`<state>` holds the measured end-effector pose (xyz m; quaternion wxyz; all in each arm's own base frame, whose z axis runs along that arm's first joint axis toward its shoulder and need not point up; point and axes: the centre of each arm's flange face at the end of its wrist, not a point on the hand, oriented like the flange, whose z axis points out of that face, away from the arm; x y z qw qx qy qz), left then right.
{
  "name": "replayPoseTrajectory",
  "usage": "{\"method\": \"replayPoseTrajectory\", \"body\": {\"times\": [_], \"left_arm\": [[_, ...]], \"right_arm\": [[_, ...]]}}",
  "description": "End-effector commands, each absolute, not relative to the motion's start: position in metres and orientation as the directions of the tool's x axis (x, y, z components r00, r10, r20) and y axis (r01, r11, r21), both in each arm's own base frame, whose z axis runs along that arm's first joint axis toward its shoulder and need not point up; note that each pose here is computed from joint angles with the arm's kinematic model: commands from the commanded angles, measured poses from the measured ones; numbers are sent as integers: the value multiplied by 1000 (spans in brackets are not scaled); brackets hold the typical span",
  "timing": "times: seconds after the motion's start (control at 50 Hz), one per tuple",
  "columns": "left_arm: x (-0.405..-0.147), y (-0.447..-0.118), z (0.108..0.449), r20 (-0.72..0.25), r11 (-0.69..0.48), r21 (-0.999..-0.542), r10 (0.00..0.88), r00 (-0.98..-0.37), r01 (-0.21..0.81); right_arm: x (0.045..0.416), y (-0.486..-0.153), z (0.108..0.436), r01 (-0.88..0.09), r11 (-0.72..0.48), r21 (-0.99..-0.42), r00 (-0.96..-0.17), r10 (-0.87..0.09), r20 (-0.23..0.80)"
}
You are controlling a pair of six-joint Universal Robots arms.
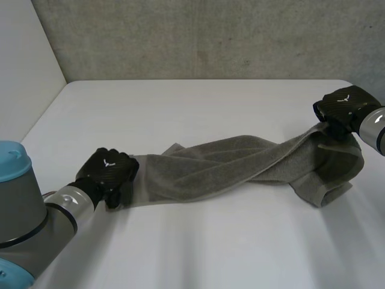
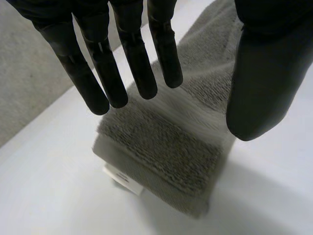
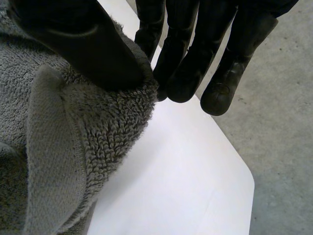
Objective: Fold the towel.
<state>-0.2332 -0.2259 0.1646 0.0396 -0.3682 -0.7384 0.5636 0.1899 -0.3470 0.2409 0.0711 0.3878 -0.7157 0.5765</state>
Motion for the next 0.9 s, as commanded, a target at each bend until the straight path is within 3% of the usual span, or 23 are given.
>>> {"method": "replayPoseTrajectory", "body": {"times": [0.02,0.2,0.42,0.9], "left_arm": [[-228,-239,149,-336,141,-852,591,-733,504],[-228,-261,131,-331,175,-840,584,-742,513],[-232,-276,116,-404,141,-797,599,-692,587],[-235,-286,112,-415,139,-794,587,-695,592]], "right_arm": [[193,-343,237,-637,42,-770,-684,-492,539],[194,-342,230,-639,47,-767,-680,-502,535],[194,-343,226,-641,56,-765,-678,-508,531],[195,-342,215,-650,72,-756,-669,-525,525]]}}
